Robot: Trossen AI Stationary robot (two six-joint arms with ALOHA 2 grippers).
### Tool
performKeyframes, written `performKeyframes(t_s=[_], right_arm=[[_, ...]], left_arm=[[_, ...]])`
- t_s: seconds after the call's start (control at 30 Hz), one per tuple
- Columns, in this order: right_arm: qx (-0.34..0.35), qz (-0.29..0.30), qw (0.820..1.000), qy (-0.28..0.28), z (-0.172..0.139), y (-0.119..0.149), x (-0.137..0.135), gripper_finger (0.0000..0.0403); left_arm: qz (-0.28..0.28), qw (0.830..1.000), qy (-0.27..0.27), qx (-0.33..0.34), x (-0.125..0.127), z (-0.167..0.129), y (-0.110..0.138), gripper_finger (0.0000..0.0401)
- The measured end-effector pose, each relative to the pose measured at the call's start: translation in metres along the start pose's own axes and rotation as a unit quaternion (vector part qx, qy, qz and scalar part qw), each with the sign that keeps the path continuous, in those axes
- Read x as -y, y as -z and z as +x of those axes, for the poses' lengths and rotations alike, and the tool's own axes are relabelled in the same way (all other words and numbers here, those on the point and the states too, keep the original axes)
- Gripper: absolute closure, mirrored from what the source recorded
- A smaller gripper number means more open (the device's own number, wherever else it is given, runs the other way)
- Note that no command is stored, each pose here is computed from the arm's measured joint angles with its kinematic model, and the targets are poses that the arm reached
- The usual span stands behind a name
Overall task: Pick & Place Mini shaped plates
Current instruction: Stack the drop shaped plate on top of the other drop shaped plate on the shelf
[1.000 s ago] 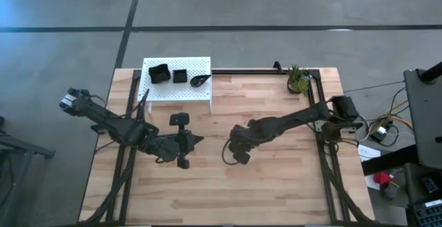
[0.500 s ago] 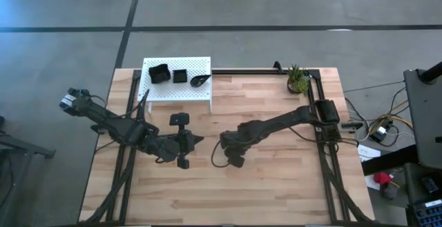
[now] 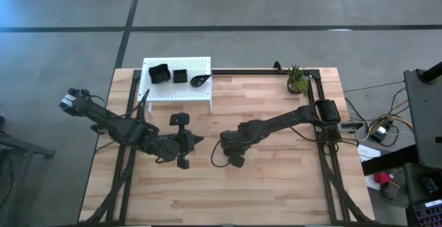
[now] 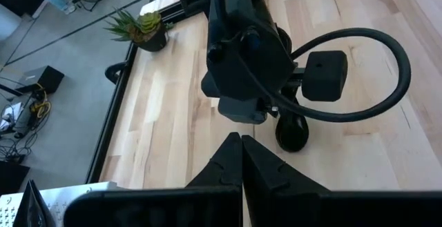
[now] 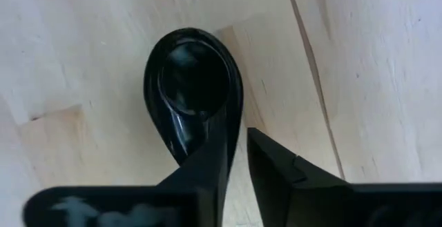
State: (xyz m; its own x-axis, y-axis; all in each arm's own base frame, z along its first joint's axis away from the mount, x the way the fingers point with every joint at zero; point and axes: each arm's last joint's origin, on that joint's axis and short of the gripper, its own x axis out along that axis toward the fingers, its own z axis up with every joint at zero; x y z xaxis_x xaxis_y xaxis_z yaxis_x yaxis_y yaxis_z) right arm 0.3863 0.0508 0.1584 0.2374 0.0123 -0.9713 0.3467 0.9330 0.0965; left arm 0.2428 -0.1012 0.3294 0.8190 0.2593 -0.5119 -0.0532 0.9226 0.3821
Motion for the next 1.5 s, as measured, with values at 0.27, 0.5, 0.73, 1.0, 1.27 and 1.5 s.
performKeyframes(t_s=[0.27, 0.5, 0.73, 1.0, 1.27, 1.5], right_arm=[[0.004, 0.005, 1.000, 0.003, -0.006, 0.000, 0.002, 0.0310], [0.061, -0.015, 0.998, -0.025, -0.057, 0.001, 0.002, 0.0306], [0.141, -0.043, 0.988, -0.048, -0.122, 0.019, -0.002, 0.0324], [0.178, -0.054, 0.979, -0.078, -0.160, 0.045, -0.003, 0.0339], [0.186, -0.062, 0.976, -0.097, -0.177, 0.065, -0.004, 0.0333], [0.197, -0.065, 0.973, -0.105, -0.186, 0.069, -0.002, 0.0328]], left_arm=[[0.002, 1.000, 0.007, 0.000, 0.000, 0.000, 0.000, 0.0401], [0.014, 0.999, 0.036, 0.001, 0.008, 0.010, 0.011, 0.0401], [-0.022, 0.999, 0.017, 0.034, 0.012, 0.037, 0.035, 0.0401], [-0.021, 0.998, -0.004, 0.066, 0.008, 0.059, 0.059, 0.0398], [-0.066, 0.995, 0.045, 0.057, 0.002, 0.072, 0.064, 0.0338], [-0.068, 0.995, 0.056, 0.036, 0.018, 0.118, 0.073, 0.0324]])
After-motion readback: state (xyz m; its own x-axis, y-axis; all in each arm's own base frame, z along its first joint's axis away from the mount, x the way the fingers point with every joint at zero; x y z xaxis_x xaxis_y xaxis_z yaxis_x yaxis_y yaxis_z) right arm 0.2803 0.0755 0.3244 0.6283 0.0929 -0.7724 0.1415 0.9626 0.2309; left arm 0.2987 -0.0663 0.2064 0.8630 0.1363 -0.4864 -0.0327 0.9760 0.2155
